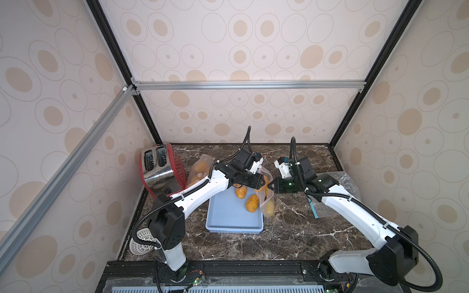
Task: Put the potatoes into a zipper bag and zip it
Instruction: Place the potato into the zipper food storage bag, then adjust the potato in the zipper food storage bag.
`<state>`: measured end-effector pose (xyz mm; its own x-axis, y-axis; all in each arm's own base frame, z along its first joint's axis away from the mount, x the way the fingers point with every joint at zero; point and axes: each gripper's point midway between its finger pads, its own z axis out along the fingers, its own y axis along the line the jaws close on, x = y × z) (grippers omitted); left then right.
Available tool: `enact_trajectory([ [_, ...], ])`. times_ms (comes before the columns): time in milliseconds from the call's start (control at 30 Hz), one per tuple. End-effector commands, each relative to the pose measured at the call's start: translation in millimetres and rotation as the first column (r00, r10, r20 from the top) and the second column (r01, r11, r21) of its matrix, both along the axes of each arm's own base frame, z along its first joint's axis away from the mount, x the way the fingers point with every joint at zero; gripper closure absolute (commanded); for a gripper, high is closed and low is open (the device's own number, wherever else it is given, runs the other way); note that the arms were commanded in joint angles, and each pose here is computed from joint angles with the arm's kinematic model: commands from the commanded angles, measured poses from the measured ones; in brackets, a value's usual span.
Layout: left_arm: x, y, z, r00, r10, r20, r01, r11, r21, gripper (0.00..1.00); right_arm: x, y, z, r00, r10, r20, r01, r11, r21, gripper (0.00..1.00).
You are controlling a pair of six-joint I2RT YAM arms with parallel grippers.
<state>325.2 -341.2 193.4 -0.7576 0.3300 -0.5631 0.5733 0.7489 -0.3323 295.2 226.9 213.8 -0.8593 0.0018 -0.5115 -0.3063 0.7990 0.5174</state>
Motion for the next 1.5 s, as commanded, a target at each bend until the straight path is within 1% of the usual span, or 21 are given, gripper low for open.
enact_trajectory([
  [0,-0.4,-3.3,7.5,0.999,-0.047,0.025,0.045,0.998,0.053,0.49,5.1,-1.2,3.5,1.0,-0.011,0.005,0.011,1.0,-0.011,1.0],
  [200,3.7,-18.7,11.2,0.997,-0.079,0.017,0.078,0.997,0.022,0.43,4.6,0.4,-0.4,1.0,-0.004,-0.004,0.004,1.0,-0.012,1.0],
  [333,3.3,-19.3,7.4,0.996,-0.089,0.007,0.088,0.996,0.03,0.37,5.7,-0.5,-0.4,1.0,-0.008,-0.001,0.008,1.0,-0.014,1.0],
  [400,2.2,-20.5,13.0,0.996,-0.094,0.013,0.094,0.995,0.017,0.34,5.7,-0.2,-1.7,1.0,-0.007,-0.005,0.007,1.0,-0.015,1.0],
  [467,1.2,-22.9,21.8,0.995,-0.102,0.022,0.102,0.995,-0.007,0.29,6.1,0.8,-1.9,1.0,-0.006,-0.007,0.006,1.0,-0.013,1.0],
  [567,-0.3,-23.7,35.3,0.993,-0.113,0.045,0.114,0.993,-0.028,0.25,6.2,0.7,-1.9,1.0,-0.006,-0.007,0.006,1.0,-0.014,1.0],
  [700,-5.7,-28.7,50.7,0.989,-0.135,0.051,0.139,0.987,-0.083,0.24,6.0,-0.2,-1.0,1.0,-0.008,-0.002,0.008,1.0,-0.015,1.0],
  [800,-7.8,-27.4,57.5,0.988,-0.138,0.062,0.144,0.985,-0.097,0.24,5.6,-0.5,0.4,1.0,-0.007,0.0,0.007,1.0,-0.013,1.0],
  [900,-12.2,-25.3,63.9,0.987,-0.148,0.066,0.155,0.979,-0.132,0.24,5.0,-1.4,1.5,1.0,-0.009,0.005,0.009,1.0,-0.014,1.0],
  [1000,-11.2,-12.1,68.6,0.99,-0.118,0.081,0.128,0.983,-0.131,0.26,4.5,-1.2,4.4,1.0,-0.008,0.012,0.008,1.0,-0.009,1.0],
  [1067,-6.0,4.0,73.2,0.992,-0.063,0.107,0.077,0.989,-0.128,0.29,4.6,-2.3,4.7,1.0,-0.01,0.016,0.01,1.0,-0.011,1.0],
  [1167,6.1,36.7,71.7,0.99,0.057,0.127,-0.037,0.986,-0.161,0.4,3.7,-2.0,4.8,1.0,-0.007,0.017,0.007,1.0,-0.008,1.0],
  [1200,8.9,47.3,62.9,0.989,0.094,0.111,-0.074,0.982,-0.171,0.47,3.3,-1.8,4.3,1.0,-0.007,0.017,0.007,1.0,-0.008,1.0],
  [1267,10.9,58.5,44.7,0.987,0.134,0.084,-0.119,0.978,-0.17,0.58,3.4,-1.8,4.0,1.0,-0.007,0.017,0.007,1.0,-0.007,1.0],
  [1333,10.4,61.7,26.5,0.987,0.149,0.054,-0.138,0.977,-0.164,0.62,3.4,-1.4,4.2,1.0,-0.006,0.017,0.006,1.0,-0.004,1.0],
  [1400,5.7,53.7,14.0,0.993,0.118,0.017,-0.113,0.975,-0.193,0.63,3.0,-1.5,3.9,1.0,-0.006,0.015,0.006,1.0,-0.004,1.0],
  [1467,3.1,45.9,11.0,0.995,0.096,0.0,-0.094,0.967,-0.238,0.64,3.2,-1.1,3.2,1.0,-0.005,0.015,0.005,1.0,-0.004,1.0],
])
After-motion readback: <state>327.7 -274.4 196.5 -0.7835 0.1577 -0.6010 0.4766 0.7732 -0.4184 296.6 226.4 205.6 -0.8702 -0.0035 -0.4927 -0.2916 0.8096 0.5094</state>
